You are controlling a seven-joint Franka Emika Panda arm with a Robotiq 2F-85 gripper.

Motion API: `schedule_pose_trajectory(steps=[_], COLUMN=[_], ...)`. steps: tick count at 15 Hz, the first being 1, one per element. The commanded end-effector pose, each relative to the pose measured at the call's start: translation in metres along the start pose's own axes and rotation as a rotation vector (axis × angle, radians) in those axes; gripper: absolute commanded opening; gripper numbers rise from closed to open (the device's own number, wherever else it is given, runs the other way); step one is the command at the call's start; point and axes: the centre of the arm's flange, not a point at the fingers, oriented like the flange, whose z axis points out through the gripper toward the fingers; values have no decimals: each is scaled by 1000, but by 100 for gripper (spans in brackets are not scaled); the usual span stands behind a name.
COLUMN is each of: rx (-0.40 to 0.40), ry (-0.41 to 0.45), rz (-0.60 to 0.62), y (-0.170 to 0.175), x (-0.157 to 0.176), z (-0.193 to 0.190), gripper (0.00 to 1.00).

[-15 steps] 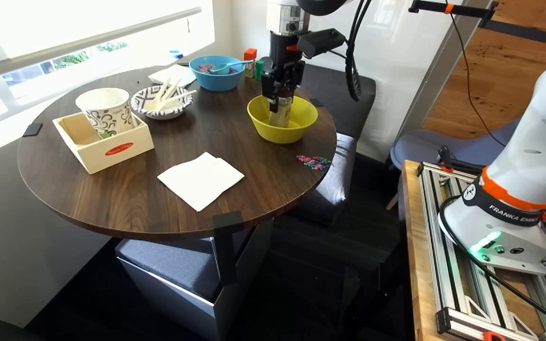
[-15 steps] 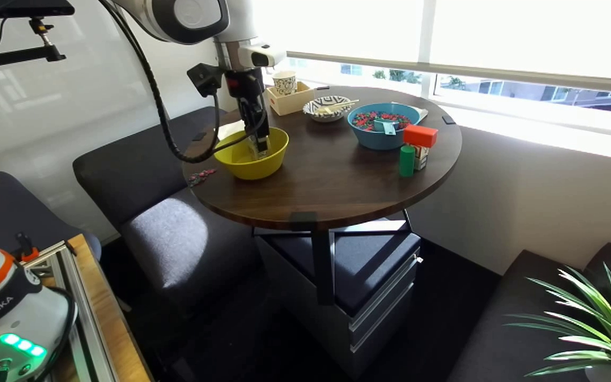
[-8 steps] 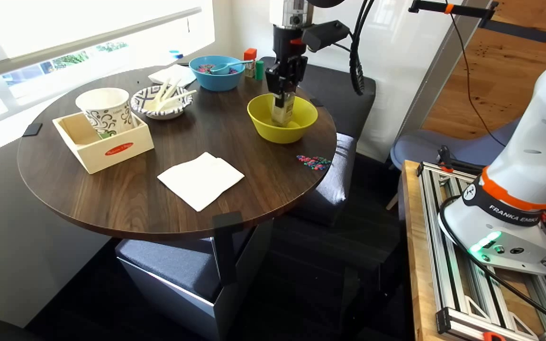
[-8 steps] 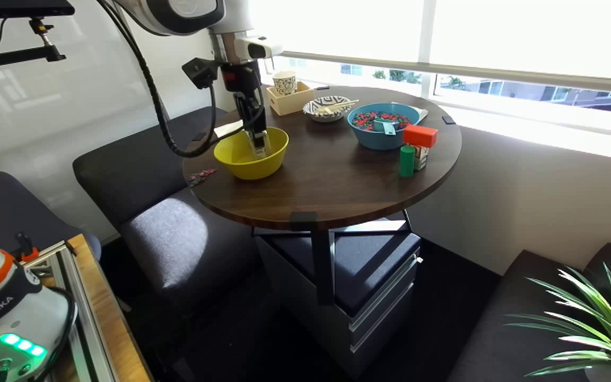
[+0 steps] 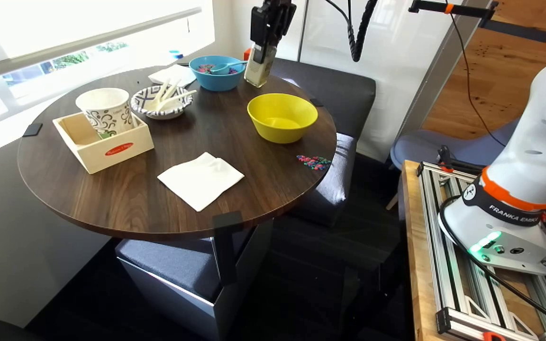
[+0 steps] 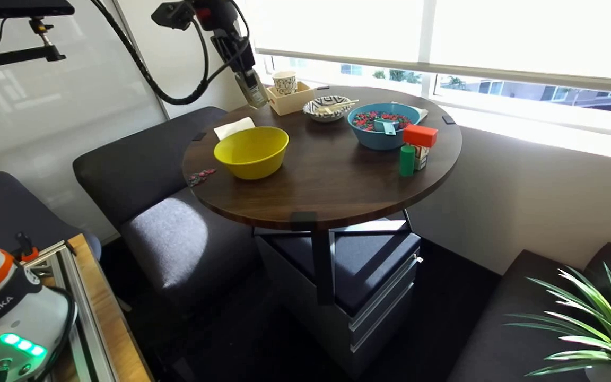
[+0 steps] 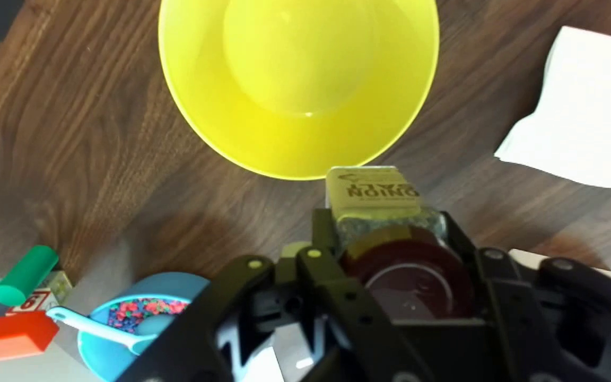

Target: Pick up the spice bottle with a brown lid and put it in the paper cup

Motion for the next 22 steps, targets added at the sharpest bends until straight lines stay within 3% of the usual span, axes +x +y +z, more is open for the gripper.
schedule_pose_trajectory(steps=[1, 5, 6, 12, 18, 21, 22], rx=[2, 2, 2, -40, -13, -18, -16], ry=[8, 9, 9, 191, 188, 167, 183], rz=[-8, -16, -16, -169, -508, -675, -579], y=[-2, -2, -2, -22, -73, -115, -89], x=[0, 0, -1, 119, 200, 220, 165], z=[-4, -5, -5, -2, -32, -52, -36], gripper=[48, 48, 23, 23, 23, 23, 23])
